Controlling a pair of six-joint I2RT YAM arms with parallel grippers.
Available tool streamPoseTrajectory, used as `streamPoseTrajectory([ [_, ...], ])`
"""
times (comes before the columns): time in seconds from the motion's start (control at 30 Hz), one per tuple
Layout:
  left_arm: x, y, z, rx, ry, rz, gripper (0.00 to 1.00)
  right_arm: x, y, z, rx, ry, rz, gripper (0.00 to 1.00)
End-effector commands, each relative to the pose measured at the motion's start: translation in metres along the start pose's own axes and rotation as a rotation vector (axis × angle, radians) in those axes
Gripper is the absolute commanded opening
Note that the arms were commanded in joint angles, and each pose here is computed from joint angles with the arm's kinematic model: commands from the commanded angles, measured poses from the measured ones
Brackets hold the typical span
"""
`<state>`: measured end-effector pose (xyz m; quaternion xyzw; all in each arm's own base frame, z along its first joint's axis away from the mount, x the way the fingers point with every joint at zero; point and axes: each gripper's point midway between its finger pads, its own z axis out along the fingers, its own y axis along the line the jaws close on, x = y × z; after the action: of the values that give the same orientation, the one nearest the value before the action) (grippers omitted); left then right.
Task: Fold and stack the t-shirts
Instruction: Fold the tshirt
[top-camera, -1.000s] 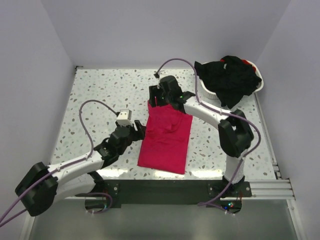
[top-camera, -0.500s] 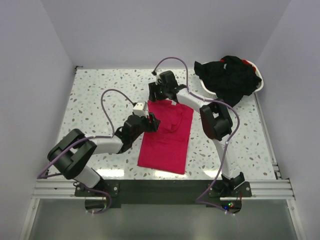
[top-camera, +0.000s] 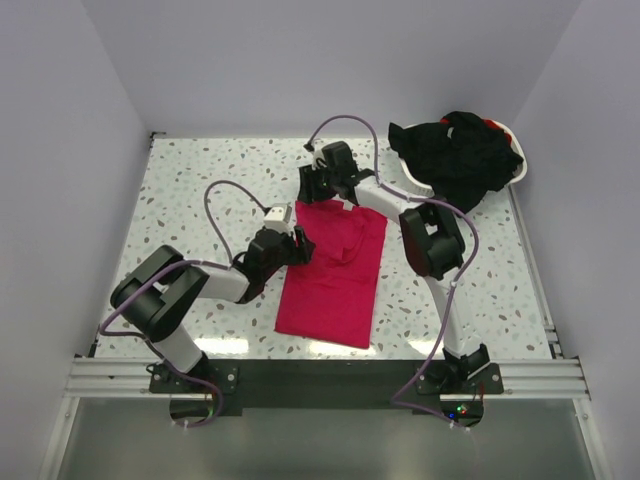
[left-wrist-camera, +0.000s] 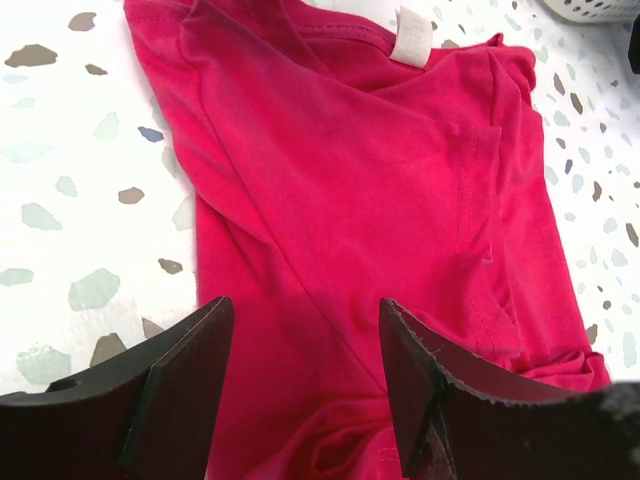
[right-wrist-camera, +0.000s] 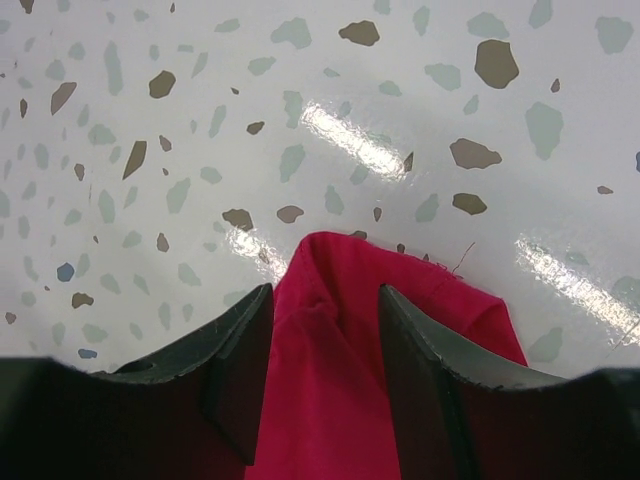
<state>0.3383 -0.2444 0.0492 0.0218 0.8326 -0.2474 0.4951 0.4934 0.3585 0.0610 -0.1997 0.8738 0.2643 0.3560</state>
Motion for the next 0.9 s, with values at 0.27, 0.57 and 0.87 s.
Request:
streamPoseTrajectory([
  [0.27, -0.013, -0.008, 0.013, 0.093, -0.067, -0.053, 0.64, -0.007, 0.008, 0.008, -0.045, -0.020, -0.016, 0.45],
  [0.57, 0.000, -0.001, 0.021, 0.075, -0.042, -0.053, 0.63, -0.001, 0.009, 0.008, -0.061, -0.002, -0.018, 0.28],
  [0.87, 0.028, 0.026, 0.011, -0.016, 0.015, -0.109, 0.62, -0.003, -0.001, -0.007, 0.010, -0.024, -0.013, 0.00],
])
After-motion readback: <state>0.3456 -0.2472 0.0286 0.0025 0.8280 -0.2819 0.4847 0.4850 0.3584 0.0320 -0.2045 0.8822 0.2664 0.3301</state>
